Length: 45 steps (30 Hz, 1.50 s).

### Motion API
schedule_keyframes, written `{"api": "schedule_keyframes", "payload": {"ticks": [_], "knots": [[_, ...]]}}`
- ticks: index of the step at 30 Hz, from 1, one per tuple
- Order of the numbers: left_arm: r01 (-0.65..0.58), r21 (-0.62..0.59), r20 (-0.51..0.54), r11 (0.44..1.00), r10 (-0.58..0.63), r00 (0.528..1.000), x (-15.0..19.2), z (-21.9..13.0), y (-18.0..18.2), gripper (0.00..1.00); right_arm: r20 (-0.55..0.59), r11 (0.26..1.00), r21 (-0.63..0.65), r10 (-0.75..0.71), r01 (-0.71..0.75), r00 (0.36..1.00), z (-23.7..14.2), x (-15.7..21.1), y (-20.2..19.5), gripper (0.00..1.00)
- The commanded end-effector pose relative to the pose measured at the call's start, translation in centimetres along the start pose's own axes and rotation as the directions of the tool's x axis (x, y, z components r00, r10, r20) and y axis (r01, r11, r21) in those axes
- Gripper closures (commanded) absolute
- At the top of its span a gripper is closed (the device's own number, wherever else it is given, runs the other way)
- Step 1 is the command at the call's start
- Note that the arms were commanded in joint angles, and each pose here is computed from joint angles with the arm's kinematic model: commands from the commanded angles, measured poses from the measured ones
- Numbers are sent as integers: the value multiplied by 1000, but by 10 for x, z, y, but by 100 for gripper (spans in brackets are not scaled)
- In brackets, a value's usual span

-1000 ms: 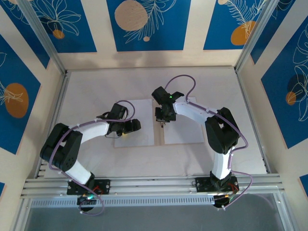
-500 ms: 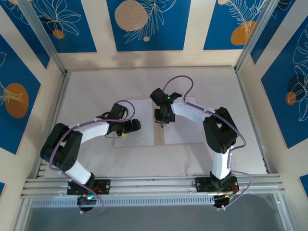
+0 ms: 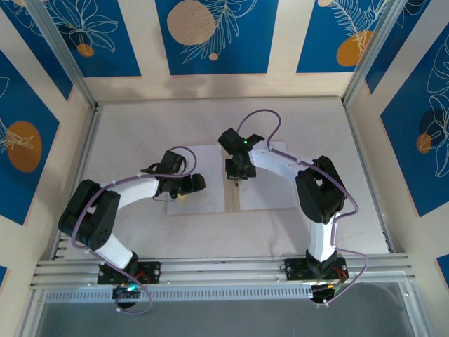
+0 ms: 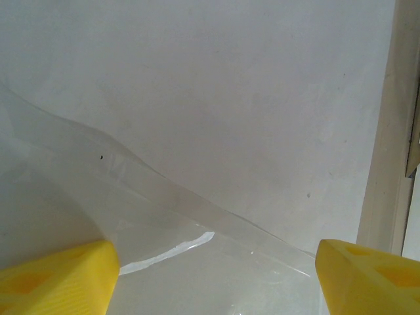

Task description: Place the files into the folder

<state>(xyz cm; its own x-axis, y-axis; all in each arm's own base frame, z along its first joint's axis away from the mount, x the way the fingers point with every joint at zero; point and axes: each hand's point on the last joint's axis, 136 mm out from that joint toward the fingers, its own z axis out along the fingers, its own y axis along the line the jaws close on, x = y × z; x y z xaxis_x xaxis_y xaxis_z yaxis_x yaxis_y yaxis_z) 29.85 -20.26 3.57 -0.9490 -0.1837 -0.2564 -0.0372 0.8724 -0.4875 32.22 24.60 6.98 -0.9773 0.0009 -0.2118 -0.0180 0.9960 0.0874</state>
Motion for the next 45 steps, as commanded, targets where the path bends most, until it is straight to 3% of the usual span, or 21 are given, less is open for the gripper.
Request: {"api": "schedule_keyframes", "payload": {"ticks": [1, 45], "knots": [[19, -49, -93, 999, -24, 995, 21, 3, 17, 20, -19, 998, 65, -16, 17, 1000, 4, 3, -10, 85], [14, -49, -107, 999, -19, 994, 25, 2, 19, 20, -71, 993, 117, -26, 35, 997, 24, 17, -19, 85]]}}
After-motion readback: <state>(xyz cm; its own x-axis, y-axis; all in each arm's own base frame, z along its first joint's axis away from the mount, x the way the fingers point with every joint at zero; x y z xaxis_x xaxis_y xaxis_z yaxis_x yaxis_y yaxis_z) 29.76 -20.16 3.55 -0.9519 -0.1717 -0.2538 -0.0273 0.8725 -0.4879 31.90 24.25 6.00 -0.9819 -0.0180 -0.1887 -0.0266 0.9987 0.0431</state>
